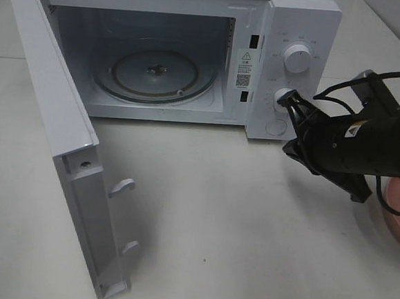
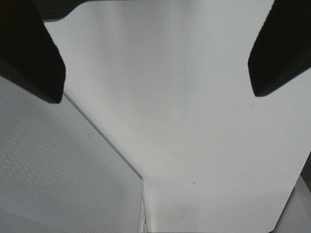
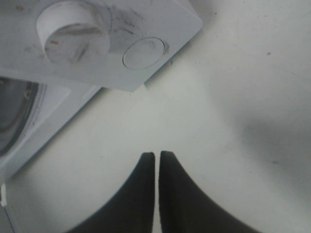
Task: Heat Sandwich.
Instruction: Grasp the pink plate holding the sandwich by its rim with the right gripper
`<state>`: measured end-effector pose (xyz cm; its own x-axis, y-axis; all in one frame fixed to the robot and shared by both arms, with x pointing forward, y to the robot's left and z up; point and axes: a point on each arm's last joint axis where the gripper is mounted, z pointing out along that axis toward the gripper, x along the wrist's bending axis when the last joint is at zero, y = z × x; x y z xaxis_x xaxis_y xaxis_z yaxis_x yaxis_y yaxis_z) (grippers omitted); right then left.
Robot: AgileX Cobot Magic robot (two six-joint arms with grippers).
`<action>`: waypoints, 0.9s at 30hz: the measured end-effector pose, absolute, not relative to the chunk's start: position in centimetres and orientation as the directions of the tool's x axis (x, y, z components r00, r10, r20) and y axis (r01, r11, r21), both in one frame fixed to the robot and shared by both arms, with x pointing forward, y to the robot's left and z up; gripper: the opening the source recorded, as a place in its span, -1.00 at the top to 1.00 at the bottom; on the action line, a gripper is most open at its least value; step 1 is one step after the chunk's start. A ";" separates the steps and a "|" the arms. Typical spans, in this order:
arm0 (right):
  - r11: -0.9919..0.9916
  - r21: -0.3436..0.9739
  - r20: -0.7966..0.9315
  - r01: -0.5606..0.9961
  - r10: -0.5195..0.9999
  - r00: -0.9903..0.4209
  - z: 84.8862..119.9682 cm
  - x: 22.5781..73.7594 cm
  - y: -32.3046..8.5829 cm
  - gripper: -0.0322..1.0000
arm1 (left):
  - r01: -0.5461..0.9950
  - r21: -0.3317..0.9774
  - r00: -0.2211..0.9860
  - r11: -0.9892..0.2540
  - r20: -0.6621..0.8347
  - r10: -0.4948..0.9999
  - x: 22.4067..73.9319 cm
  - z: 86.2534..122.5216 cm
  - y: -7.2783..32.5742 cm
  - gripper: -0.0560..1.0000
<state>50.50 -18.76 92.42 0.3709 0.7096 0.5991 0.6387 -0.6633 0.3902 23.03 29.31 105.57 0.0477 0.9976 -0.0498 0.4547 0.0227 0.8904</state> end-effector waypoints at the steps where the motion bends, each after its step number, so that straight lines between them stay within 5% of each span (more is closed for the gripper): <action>1: -0.600 0.423 0.562 0.680 0.762 0.322 92.9 50.1 -18.8 0.81 | 0.455 0.890 0.048 0.023 -0.050 0.998 23.0 105.6 29.3 -0.94; 13: -0.092 0.481 0.279 0.872 0.959 -0.053 93.9 47.6 -19.0 0.74 | 0.455 0.890 0.048 0.023 -0.050 0.998 23.0 105.6 29.3 -0.94; 27: 0.297 0.303 0.076 0.906 0.940 -0.333 94.9 46.2 -19.6 0.65 | 0.455 0.890 0.048 0.023 -0.050 0.998 23.0 105.6 29.3 -0.94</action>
